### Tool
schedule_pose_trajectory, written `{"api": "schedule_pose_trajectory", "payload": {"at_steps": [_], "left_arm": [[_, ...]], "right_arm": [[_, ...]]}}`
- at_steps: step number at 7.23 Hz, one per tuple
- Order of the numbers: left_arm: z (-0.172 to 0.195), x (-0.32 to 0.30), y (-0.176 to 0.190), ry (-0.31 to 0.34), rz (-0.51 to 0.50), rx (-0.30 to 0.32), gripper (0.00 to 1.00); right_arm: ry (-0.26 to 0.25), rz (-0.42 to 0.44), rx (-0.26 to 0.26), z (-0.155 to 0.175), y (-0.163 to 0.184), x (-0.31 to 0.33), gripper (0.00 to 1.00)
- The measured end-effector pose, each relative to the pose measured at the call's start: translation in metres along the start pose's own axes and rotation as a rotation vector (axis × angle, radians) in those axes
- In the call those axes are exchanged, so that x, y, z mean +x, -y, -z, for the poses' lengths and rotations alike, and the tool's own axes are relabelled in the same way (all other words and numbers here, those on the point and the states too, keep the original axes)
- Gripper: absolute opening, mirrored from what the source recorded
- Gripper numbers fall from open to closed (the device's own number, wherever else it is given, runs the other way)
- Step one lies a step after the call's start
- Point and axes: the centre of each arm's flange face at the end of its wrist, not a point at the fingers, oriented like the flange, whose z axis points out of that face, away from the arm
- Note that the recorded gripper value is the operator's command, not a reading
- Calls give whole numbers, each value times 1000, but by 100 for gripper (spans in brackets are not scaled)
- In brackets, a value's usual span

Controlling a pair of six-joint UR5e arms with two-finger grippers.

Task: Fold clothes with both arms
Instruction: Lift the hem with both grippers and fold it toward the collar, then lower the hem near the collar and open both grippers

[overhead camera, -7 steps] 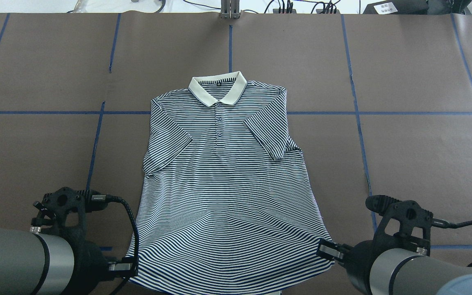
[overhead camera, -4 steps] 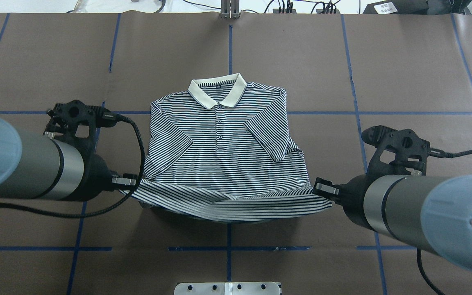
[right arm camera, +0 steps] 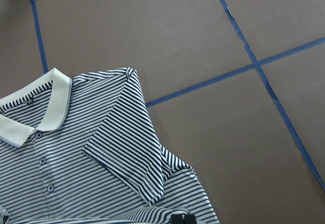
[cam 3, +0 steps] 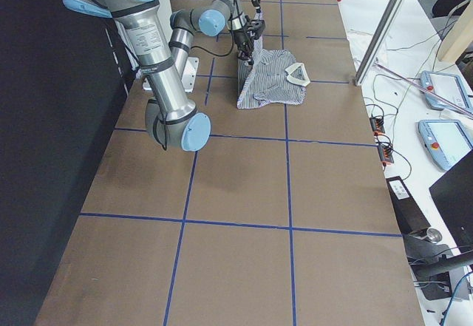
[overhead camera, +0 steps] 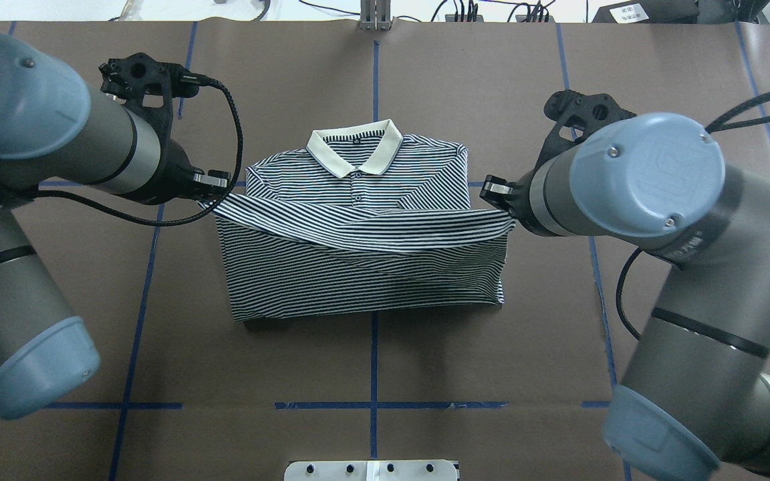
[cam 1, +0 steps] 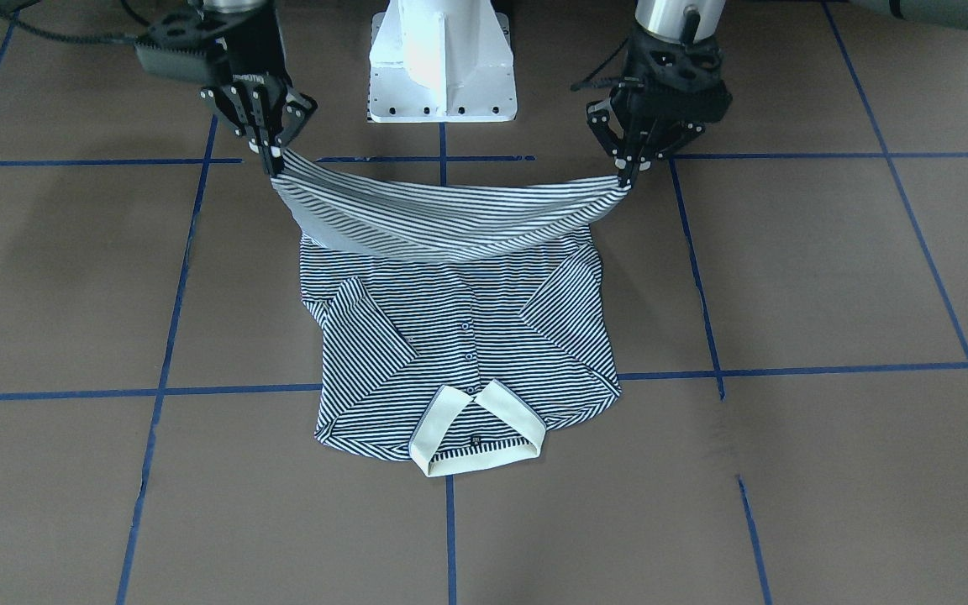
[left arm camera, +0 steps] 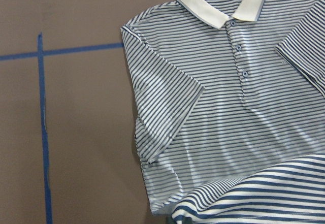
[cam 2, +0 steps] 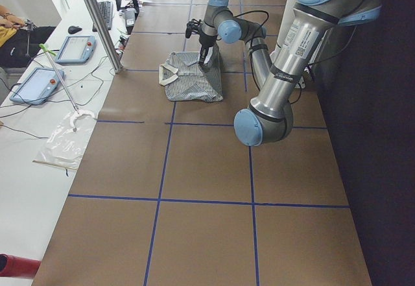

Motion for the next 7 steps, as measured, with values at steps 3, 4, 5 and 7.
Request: {"api": "schedule_pose_trajectory", "payload": {"at_steps": [3, 4, 5, 7], "left_arm": [[-78, -15, 66, 14, 9, 53, 0], [-107, -21, 81, 14, 13, 65, 0], [-136, -27, 93, 18, 16, 67, 0], [-191, -41, 106, 37, 21, 71, 0]], "right_arm": [[1, -11, 62, -99, 60, -29, 0], [-5, -14, 72, -130, 75, -44, 0], [-6, -15, 77, -162, 85, -51, 0], [-28, -15, 78, -212, 93, -45, 0]]}}
